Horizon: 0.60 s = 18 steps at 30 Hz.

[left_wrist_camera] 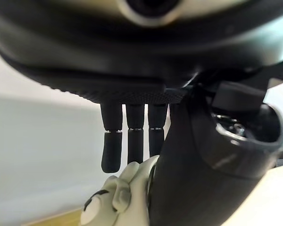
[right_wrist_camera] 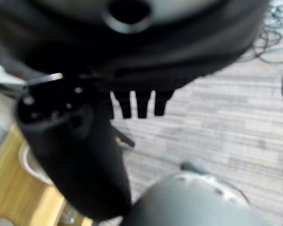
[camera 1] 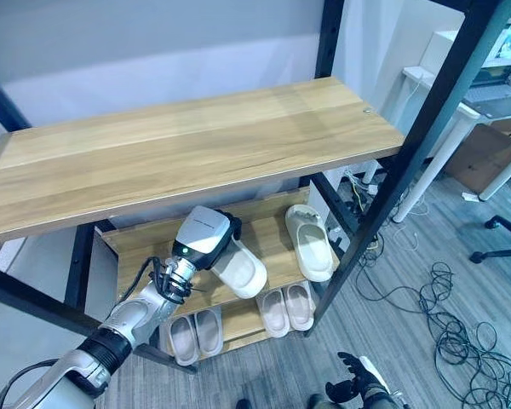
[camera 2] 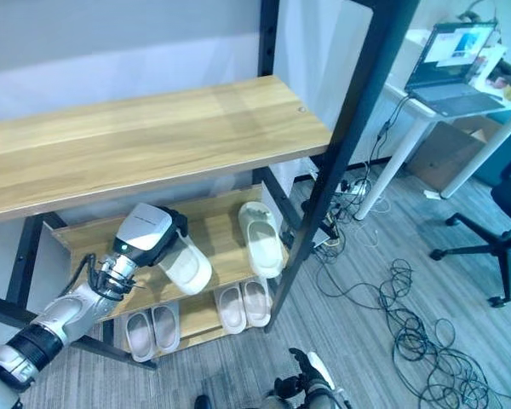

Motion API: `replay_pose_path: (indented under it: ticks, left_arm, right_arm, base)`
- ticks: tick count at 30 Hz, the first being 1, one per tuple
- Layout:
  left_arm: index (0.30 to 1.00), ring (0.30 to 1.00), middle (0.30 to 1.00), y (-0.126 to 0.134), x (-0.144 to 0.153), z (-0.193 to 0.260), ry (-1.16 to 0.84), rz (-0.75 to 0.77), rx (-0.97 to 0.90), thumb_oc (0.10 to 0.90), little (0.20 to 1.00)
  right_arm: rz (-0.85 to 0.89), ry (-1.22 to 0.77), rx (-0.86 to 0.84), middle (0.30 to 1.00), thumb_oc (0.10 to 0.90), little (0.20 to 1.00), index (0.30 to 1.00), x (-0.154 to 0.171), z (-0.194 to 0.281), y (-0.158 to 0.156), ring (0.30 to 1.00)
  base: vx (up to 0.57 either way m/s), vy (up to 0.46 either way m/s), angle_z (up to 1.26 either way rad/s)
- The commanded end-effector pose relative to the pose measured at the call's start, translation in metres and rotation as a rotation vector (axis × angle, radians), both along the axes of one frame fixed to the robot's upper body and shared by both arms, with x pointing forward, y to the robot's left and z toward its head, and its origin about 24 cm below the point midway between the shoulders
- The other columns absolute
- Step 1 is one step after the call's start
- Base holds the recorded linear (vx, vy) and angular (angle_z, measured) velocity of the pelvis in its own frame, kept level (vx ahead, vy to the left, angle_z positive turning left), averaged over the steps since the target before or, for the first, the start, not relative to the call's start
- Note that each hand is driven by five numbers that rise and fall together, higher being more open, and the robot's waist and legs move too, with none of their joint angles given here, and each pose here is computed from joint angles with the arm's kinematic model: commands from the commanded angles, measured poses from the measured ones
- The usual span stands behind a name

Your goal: Arrange the slippers neatly on the shoe rack.

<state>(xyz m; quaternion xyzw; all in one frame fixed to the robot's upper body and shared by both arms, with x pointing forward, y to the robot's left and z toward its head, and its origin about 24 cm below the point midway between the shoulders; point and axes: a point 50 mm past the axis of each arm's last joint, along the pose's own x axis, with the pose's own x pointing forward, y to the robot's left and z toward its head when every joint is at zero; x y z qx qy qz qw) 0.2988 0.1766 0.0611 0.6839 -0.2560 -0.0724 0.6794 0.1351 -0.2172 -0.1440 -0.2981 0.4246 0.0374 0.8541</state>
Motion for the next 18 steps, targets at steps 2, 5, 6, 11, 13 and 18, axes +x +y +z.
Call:
replay_pose_path:
  ticks: [2, 5, 6, 11, 13, 18]
  left_arm:
    - [0.3, 0.3, 0.3, -0.002, 0.03, 0.064, -0.321, 0.004, -0.028, 0.4, 0.3]
    - [0.3, 0.3, 0.3, -0.004, 0.035, 0.068, -0.324, 0.002, -0.001, 0.4, 0.3]
    - [0.3, 0.3, 0.3, -0.002, 0.037, 0.069, -0.326, 0.01, 0.02, 0.4, 0.3]
    - [0.3, 0.3, 0.3, 0.0, 0.044, 0.074, -0.329, 0.016, 0.076, 0.4, 0.3]
    - [0.3, 0.3, 0.3, -0.001, 0.044, 0.074, -0.331, 0.008, 0.086, 0.4, 0.3]
    - [0.3, 0.3, 0.3, -0.003, 0.045, 0.075, -0.348, -0.01, 0.123, 0.4, 0.3]
  right_arm:
    - [0.034, 0.014, -0.047, 0.9, 0.8, 0.9, 0.9, -0.017, -0.002, -0.005, 0.9]
    - [0.009, 0.006, -0.04, 0.9, 0.8, 0.9, 0.9, -0.019, -0.002, -0.007, 0.9]
    - [0.004, 0.016, -0.039, 0.9, 0.8, 0.9, 0.9, -0.021, -0.003, -0.007, 0.9]
    - [-0.013, 0.041, -0.051, 0.9, 0.8, 0.9, 0.9, -0.03, -0.006, -0.009, 0.9]
    - [-0.007, 0.046, -0.049, 0.9, 0.8, 0.9, 0.9, -0.032, -0.007, -0.007, 0.9]
    - [-0.004, 0.031, -0.061, 0.9, 0.8, 0.9, 0.9, -0.028, -0.005, -0.01, 0.9]
  base:
    - [0.11, -0.138, 0.35]
    - [0.0, -0.103, 0.11]
    - [-0.01, -0.143, 0.04]
    - [0.01, -0.131, 0.12]
    - [0.01, -0.043, 0.04]
    - [0.0, -0.013, -0.01]
